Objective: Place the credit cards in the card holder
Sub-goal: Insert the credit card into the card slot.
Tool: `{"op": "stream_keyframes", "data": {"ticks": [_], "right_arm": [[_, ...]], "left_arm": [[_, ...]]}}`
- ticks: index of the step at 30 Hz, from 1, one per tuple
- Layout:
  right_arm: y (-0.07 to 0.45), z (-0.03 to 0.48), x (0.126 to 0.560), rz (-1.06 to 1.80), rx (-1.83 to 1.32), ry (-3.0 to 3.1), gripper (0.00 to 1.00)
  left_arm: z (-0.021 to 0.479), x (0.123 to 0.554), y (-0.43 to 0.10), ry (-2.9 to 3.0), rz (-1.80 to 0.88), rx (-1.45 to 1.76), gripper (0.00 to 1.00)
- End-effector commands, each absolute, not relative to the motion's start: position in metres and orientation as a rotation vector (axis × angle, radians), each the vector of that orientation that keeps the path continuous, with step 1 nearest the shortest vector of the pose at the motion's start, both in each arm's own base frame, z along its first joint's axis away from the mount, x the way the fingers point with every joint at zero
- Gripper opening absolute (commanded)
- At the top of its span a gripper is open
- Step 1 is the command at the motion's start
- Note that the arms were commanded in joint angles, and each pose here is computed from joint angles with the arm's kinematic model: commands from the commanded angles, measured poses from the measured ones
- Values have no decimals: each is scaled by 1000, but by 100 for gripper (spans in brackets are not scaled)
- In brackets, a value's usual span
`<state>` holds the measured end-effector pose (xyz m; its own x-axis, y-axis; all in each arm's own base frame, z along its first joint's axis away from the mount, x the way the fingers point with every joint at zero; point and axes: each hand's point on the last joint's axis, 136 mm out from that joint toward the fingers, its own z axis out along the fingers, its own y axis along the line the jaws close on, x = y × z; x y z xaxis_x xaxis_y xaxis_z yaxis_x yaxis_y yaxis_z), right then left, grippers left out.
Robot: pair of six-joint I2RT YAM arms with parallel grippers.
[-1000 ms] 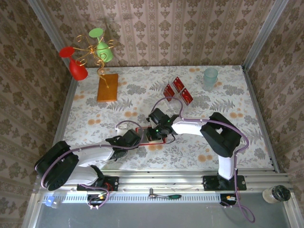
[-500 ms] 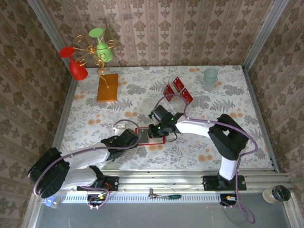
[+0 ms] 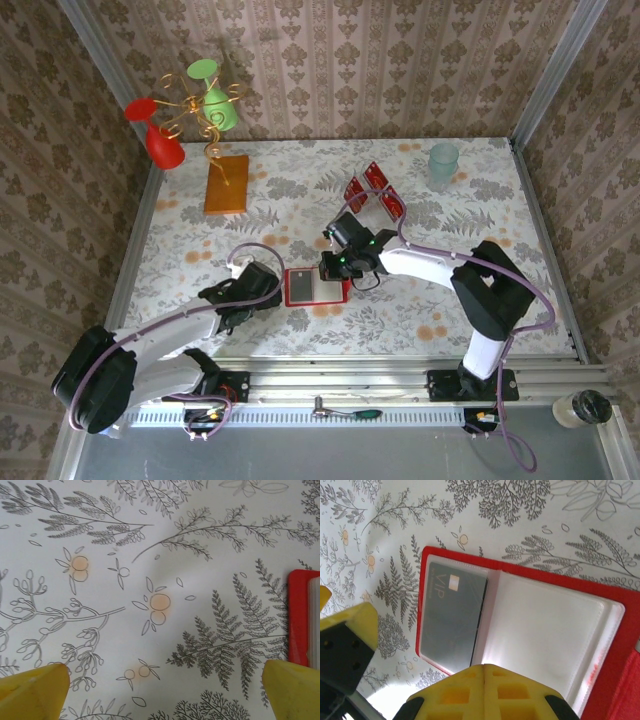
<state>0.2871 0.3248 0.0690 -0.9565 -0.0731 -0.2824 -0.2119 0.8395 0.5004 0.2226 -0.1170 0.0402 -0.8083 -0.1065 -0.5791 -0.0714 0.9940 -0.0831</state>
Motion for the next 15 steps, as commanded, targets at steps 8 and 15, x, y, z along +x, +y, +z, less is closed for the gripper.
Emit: {"op": "stream_keyframes", "data": {"ticks": [8, 15], "right_arm": [[342, 52, 295, 745, -242, 2832, 0], [346, 42, 295, 735, -237, 2852, 0]], "left_arm": [[37, 226, -126, 2537, -107, -84, 100], [33, 227, -131, 2553, -113, -58, 100]]}}
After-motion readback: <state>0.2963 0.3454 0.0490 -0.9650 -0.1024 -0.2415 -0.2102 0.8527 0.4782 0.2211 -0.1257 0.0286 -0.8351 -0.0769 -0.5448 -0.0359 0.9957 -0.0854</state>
